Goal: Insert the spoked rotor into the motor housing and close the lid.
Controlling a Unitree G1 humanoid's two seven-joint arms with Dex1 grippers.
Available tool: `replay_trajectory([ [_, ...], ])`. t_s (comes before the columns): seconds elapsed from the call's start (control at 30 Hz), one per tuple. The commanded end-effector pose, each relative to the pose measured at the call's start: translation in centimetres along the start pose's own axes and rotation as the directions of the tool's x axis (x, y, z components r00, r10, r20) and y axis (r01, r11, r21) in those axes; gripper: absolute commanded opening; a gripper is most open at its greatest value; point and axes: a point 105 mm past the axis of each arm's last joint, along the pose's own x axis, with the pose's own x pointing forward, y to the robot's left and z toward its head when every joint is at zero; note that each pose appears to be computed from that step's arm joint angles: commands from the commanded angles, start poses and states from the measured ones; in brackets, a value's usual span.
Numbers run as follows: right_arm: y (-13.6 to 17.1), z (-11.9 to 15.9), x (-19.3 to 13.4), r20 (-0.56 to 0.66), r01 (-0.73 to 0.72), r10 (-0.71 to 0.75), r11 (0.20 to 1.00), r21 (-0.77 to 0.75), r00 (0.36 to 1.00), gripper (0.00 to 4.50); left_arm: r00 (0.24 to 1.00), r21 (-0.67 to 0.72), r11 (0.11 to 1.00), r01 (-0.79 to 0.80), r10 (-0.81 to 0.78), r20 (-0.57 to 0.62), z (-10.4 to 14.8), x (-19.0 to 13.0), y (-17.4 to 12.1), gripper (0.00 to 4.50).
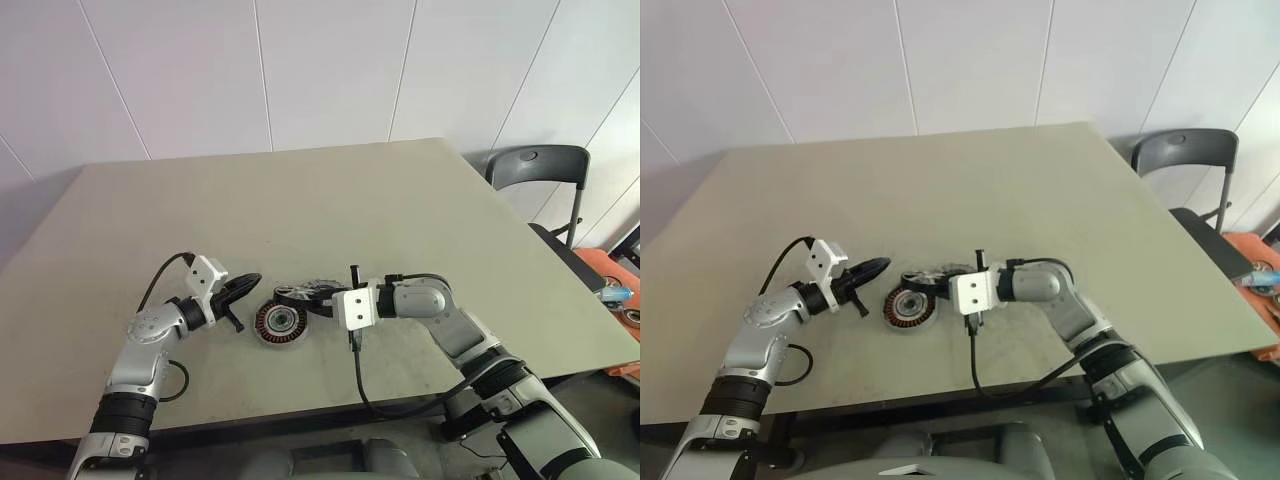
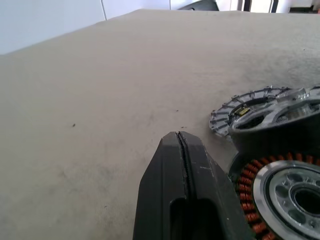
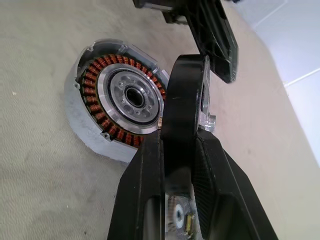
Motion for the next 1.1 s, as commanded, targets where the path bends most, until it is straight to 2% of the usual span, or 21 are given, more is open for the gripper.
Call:
replay_trajectory([
  [0.03, -1.0, 1.8, 0.8, 0.079, 0.030, -0.023, 0.995, -0.095, 0.997, 0.42, 0.999, 0.028, 1.000, -0.011, 0.009, 0.048, 1.9, 0.1, 0.1, 0.00],
  [0.27, -0.5, 1.9, 1.4, 0.102, 0.025, -0.011, 0.991, -0.131, 0.995, 0.42, 0.999, 0.028, 0.999, -0.016, 0.015, 0.045, 2.4, 0.1, 0.1, 0.00],
  [0.8, -0.2, 2.3, 2.3, 0.139, 0.049, -0.033, 0.993, -0.109, 0.990, 0.42, 0.999, 0.019, 0.999, -0.026, 0.026, 0.038, 1.7, 0.0, 0.2, 0.00],
  [1.1, -0.4, 1.8, 2.4, 0.126, 0.056, -0.045, 0.995, -0.082, 0.991, 0.42, 0.998, 0.033, 0.997, -0.066, 0.065, 0.019, 1.3, -1.4, 1.6, 0.00],
])
